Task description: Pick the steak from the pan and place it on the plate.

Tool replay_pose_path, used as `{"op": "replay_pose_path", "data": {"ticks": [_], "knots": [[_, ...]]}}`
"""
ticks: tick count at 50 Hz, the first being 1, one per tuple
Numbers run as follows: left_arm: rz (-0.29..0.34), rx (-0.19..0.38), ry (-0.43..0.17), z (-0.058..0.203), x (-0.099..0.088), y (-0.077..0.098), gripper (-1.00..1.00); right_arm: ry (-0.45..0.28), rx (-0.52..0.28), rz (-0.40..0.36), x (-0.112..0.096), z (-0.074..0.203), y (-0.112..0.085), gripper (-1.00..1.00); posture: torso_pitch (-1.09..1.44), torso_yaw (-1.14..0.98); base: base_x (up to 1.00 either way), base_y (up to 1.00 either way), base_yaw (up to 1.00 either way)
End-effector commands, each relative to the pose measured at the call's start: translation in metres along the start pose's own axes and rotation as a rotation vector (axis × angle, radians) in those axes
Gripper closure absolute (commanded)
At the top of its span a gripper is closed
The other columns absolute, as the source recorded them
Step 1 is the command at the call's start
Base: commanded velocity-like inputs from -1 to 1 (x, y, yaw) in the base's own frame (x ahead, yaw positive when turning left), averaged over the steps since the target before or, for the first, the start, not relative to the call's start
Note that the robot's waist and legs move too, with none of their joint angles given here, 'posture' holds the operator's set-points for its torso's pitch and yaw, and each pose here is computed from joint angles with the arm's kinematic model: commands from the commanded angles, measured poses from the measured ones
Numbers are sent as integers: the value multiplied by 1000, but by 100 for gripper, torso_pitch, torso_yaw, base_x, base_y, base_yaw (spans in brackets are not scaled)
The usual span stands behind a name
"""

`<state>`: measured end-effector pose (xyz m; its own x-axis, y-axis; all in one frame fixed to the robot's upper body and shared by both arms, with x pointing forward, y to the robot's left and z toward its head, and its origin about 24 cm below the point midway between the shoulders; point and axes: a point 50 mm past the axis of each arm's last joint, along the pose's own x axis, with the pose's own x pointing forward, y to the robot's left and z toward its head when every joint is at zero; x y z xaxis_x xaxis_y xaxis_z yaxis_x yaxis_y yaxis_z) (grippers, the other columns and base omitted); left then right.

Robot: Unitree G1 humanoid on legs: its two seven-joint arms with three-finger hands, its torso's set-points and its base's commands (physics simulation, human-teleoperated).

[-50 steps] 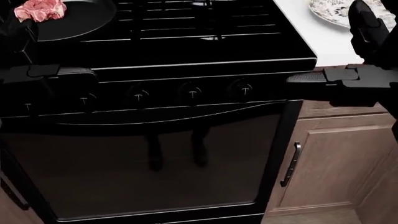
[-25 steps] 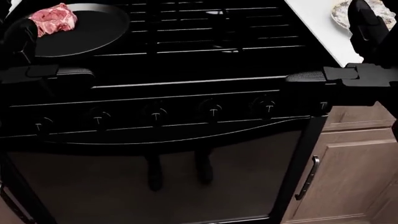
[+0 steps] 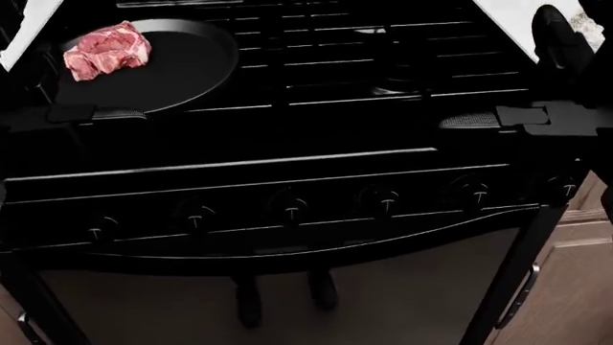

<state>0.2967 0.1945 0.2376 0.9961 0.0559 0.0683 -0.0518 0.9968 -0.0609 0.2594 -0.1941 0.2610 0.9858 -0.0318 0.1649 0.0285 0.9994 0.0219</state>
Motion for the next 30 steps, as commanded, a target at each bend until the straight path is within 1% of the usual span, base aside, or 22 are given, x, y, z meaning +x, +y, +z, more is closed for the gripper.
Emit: {"op": "replay_pose_path", "data": {"ticks": [1,26,30], "knots": [[-25,-2,-93,17,-3,-4,-100,-82,0,-18,-2,13,-2,-100,0,0,16,26,0],[-25,2,-93,17,-3,-4,-100,-78,8,-22,-1,10,-4,-100,0,0,15,25,0],[-25,4,-93,16,-3,-5,-100,-81,20,-22,-1,12,-4,-100,0,0,15,0,55]]}}
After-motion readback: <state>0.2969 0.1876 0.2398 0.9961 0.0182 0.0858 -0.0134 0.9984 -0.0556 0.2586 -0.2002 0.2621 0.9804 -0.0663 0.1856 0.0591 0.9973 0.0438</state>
